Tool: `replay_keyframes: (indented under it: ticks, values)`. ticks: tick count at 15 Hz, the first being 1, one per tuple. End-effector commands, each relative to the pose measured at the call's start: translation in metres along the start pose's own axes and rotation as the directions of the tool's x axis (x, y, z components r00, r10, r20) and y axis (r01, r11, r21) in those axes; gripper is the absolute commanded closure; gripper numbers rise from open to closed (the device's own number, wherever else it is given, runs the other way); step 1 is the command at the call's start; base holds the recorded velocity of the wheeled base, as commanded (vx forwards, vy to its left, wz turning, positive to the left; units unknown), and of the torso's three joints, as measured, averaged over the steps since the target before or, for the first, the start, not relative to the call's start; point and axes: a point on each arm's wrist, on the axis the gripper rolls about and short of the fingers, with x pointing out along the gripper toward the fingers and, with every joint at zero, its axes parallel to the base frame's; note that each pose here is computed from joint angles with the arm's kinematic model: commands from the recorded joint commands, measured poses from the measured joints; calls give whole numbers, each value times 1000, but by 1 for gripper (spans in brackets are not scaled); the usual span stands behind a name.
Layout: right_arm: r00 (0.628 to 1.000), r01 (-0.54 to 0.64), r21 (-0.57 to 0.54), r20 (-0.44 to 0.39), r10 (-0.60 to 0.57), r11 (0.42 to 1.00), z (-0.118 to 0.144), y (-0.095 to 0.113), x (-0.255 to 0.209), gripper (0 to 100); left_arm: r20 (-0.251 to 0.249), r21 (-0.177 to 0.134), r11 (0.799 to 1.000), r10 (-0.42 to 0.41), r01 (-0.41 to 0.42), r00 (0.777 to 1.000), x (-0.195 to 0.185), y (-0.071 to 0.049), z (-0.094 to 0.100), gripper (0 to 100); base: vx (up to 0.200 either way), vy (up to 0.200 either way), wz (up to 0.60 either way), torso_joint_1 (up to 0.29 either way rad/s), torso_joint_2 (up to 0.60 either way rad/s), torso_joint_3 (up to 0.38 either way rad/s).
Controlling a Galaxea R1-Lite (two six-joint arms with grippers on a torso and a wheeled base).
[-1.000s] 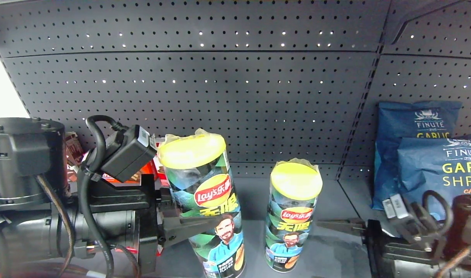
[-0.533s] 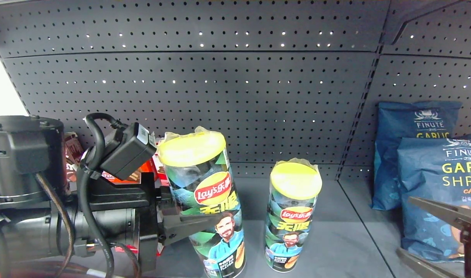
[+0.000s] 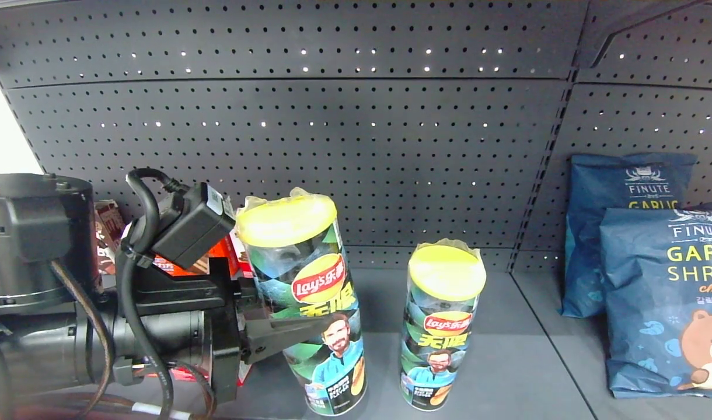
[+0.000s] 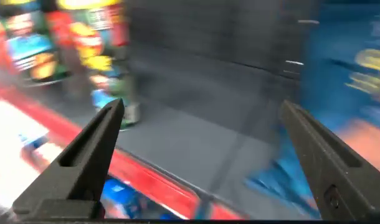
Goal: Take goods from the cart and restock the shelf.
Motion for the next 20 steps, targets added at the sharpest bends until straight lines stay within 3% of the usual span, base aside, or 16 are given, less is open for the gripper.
replay_keyframes:
  ticks: [1,4,6,7,10,12,14,20]
  values:
    - [968,219,-63,137,-209,974,-9,26,-35,0,1,14,1000,-3,3,1000,1,0,0,100,0,0,0,0,0,0]
    - [941,334,-42,77,-330,942,-30,34,-39,0,11,41,999,-18,18,1000,1,-1,4,100,0,0,0,0,0,0]
    - [879,477,-65,20,-476,877,-48,26,-37,0,0,35,998,-45,45,999,2,-3,0,100,0,0,0,0,0,0]
    - [777,622,-131,-16,-630,772,-66,18,-36,0,-2,32,998,-44,44,999,1,-3,-1,100,0,0,0,0,0,0]
    - [664,747,-43,-12,-748,663,-67,15,-38,0,12,39,998,-54,53,998,-1,-3,2,100,0,0,0,0,0,0]
    - [655,754,-26,-51,-754,656,-71,15,-38,0,5,35,998,-56,56,998,-1,-3,-1,100,0,0,0,0,0,0]
    - [686,724,-45,-53,-725,688,-71,15,-38,0,-3,28,998,-53,53,999,-1,-2,-4,100,0,0,0,0,0,0]
    - [686,724,-44,-53,-725,688,-71,15,-38,0,7,20,1000,-9,9,1000,-5,6,-2,100,0,0,0,0,0,0]
